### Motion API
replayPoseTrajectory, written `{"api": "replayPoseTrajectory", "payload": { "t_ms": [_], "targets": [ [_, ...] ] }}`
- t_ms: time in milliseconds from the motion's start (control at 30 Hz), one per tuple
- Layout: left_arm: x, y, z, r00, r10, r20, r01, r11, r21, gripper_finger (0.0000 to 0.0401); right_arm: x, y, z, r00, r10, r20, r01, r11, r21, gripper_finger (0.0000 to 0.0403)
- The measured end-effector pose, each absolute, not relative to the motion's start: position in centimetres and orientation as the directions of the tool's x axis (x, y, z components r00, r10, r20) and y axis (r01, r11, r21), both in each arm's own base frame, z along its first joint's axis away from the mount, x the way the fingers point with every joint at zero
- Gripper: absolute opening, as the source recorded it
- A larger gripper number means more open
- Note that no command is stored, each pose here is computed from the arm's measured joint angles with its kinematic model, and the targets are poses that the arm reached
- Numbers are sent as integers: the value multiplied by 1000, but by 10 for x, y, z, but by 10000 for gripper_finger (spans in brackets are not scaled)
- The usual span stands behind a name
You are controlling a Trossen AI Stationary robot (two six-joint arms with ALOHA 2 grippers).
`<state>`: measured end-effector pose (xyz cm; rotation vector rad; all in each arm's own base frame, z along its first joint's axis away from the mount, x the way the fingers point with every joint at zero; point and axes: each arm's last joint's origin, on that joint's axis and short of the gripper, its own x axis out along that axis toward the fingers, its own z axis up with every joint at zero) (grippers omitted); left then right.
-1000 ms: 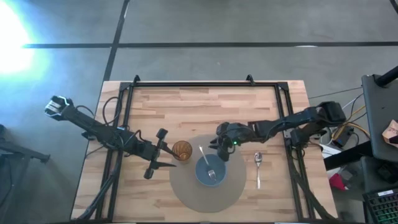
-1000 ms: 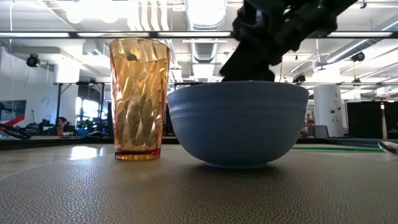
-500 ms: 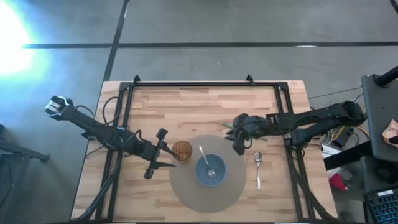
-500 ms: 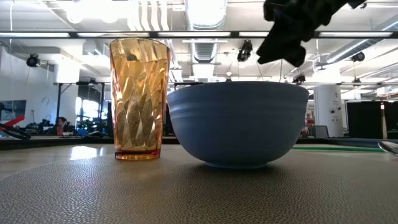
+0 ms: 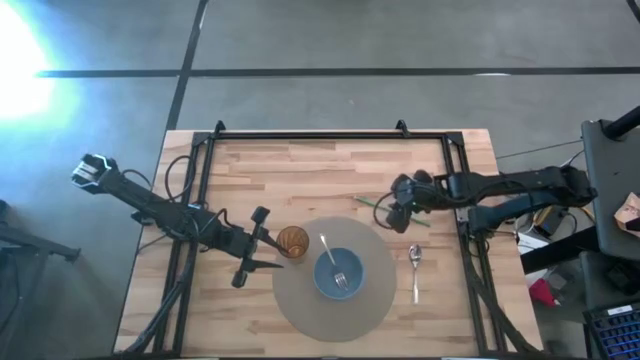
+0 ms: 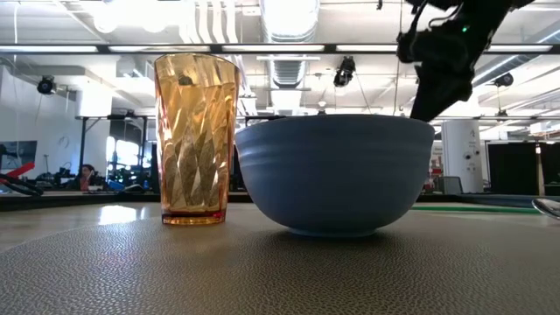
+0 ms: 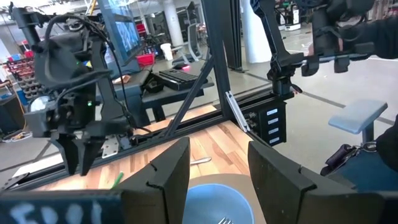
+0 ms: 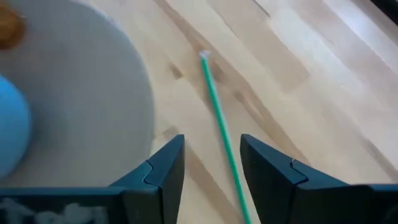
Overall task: Pick & Place Utensil
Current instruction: Put the straw into the cup on the place mat
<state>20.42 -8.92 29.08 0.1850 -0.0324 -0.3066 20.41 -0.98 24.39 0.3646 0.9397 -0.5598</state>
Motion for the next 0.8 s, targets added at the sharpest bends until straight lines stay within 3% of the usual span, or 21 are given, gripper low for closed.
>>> {"api": "replayPoseTrajectory", "payload": {
  "t_ms": [333, 800],
  "targets": [
    [204, -89, 291, 953, -303, 3, 297, 937, 186, 167, 210, -28, 229, 370, -246, -896, 571, 821, 10, 153],
    [204, -89, 291, 953, -303, 3, 297, 937, 186, 167, 223, -30, 184, 80, -162, -984, 542, 835, -94, 150]
  ]
}}
